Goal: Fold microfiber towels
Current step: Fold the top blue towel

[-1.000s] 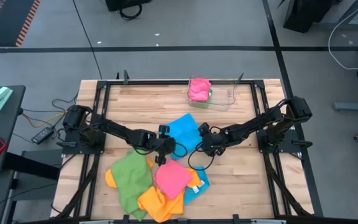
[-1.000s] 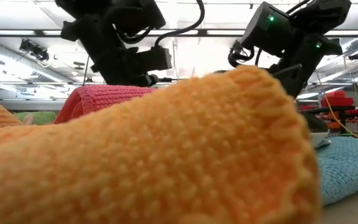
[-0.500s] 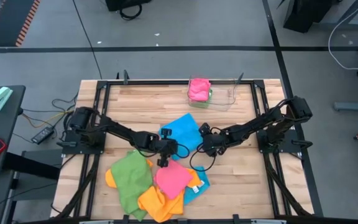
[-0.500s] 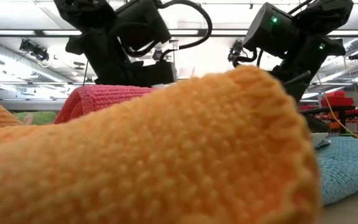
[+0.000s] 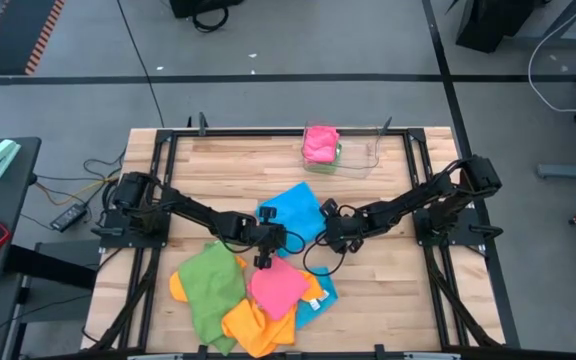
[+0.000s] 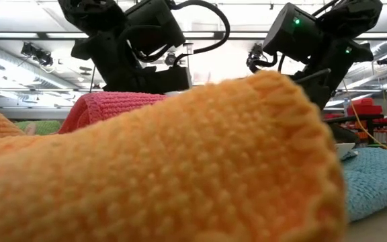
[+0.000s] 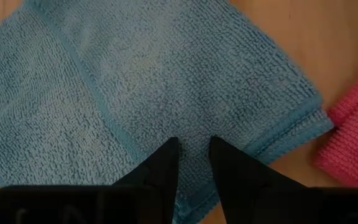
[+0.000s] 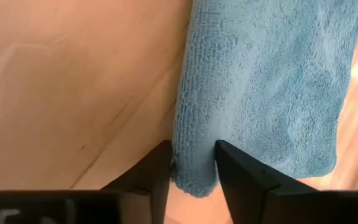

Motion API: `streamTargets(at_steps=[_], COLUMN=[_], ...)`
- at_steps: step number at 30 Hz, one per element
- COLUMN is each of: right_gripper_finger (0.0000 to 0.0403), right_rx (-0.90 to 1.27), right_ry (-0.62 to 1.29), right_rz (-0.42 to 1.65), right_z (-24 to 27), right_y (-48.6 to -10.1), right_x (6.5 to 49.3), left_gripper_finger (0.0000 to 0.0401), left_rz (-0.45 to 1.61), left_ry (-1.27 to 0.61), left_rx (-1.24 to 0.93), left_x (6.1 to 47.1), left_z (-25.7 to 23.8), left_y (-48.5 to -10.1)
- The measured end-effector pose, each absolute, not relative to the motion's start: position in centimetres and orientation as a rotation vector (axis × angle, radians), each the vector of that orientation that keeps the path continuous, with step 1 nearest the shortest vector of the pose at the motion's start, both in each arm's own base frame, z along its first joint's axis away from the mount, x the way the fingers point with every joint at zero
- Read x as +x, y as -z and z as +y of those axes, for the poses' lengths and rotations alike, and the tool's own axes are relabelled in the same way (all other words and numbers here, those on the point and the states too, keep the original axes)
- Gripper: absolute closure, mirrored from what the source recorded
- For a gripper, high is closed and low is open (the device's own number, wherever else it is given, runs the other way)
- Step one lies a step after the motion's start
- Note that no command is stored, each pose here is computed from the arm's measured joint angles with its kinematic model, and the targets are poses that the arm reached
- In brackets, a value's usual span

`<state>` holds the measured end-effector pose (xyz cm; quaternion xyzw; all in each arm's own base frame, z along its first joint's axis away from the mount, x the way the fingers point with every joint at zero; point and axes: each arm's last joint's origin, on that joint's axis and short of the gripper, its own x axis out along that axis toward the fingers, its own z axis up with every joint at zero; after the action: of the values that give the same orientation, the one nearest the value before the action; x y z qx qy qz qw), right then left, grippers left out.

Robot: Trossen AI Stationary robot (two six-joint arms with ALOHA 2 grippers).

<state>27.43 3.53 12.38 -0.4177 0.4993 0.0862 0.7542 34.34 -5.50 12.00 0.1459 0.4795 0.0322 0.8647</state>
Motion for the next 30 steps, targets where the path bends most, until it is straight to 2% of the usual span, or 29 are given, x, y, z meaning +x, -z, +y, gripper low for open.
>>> streamTargets(at_steps=[8, 15, 21, 30], right_gripper_finger=[0.0359, 0.0365, 0.0365, 0.0365], right_rx=[-0.854, -0.751, -0.509, -0.147], right_ry=[-0.162, -0.122, -0.074, 0.015], right_rz=[1.088, 1.112, 1.157, 1.177], right_z=[3.6, 3.6, 4.1, 3.6], right_y=[-12.4, -12.7, -15.3, -18.6], right_x=[27.4, 27.5, 29.0, 30.5], left_gripper_finger=[0.0296, 0.0278, 0.0262, 0.0188], left_rz=[1.002, 0.992, 0.898, 0.816], left_ry=[-0.069, -0.053, -0.070, -0.159], left_rx=[0.300, 0.303, 0.215, 0.160], left_x=[34.4, 34.1, 33.6, 33.1], left_z=[-5.5, -5.9, -7.0, -7.8], left_y=[-12.0, -12.6, -15.2, -17.1])
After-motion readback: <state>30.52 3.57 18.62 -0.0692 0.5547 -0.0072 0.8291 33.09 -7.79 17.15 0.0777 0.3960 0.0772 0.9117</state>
